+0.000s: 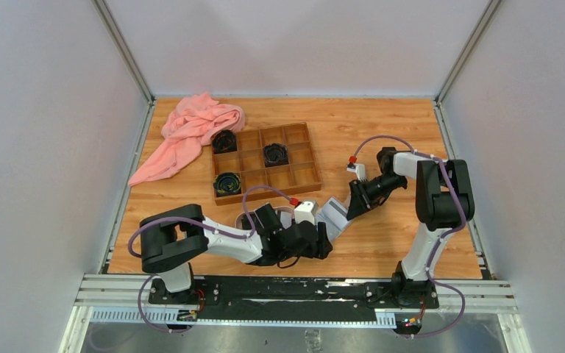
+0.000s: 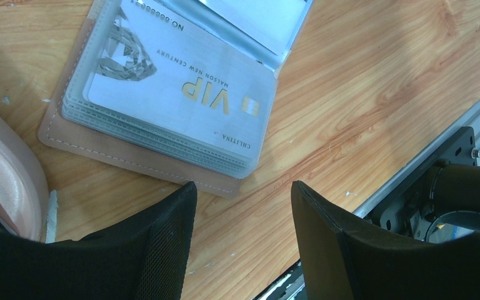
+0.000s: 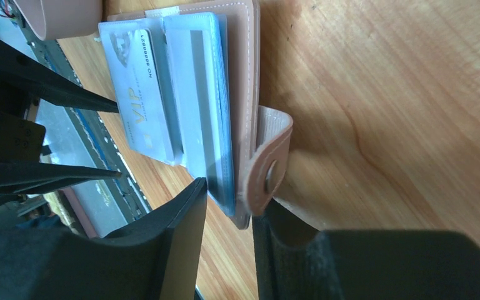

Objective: Put the credit cards into the card holder
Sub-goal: Close the card holder at the center of the board.

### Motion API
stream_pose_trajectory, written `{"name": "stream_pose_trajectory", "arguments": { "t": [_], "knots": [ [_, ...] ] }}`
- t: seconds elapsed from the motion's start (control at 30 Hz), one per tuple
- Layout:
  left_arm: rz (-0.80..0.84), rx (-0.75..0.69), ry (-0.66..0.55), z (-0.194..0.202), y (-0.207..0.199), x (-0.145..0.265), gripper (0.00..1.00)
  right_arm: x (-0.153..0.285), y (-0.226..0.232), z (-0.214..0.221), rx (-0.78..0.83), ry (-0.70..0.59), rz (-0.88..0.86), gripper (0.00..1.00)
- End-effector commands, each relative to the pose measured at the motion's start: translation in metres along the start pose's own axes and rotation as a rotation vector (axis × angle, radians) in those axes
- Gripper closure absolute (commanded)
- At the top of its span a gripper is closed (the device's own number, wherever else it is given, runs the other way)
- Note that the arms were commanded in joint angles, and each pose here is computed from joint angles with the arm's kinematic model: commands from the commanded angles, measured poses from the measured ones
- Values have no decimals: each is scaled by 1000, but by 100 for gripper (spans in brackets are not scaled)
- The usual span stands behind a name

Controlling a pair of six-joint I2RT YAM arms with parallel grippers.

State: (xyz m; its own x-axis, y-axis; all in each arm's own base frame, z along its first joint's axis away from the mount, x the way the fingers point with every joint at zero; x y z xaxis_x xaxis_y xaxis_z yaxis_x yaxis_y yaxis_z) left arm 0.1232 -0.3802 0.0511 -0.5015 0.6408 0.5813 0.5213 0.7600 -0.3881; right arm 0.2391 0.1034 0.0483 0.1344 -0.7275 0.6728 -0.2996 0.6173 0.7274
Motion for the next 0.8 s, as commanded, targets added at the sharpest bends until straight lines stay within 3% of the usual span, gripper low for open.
{"name": "stream_pose_trajectory", "arguments": {
  "t": [0.0, 0.43, 0.77],
  "knots": [
    [-17, -13, -4, 2, 2, -8, 38, -7, 13, 6, -76, 34, -72, 65],
    [24, -8, -20, -8, -6, 2, 36, 5, 7, 1, -104, -24, -70, 96],
    [33, -12, -116, -29, 1, 35, 32, 36, 7, -3, 44, -86, 28, 100]
  ]
}}
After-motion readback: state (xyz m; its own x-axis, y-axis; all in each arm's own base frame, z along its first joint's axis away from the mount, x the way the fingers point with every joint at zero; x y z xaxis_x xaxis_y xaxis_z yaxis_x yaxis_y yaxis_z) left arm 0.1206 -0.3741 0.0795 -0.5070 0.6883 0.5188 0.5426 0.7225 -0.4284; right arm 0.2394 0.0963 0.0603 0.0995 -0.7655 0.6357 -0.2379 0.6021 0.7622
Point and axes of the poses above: each gripper's point midway between its finger pads, its own x axis back along the fingers, its own y axis along the line the jaws close on, z = x × y, the point moved 3 cm from there along x, back along the fingers, and after that the axes turned 13 degrees about -x, right-handed, at the moved point
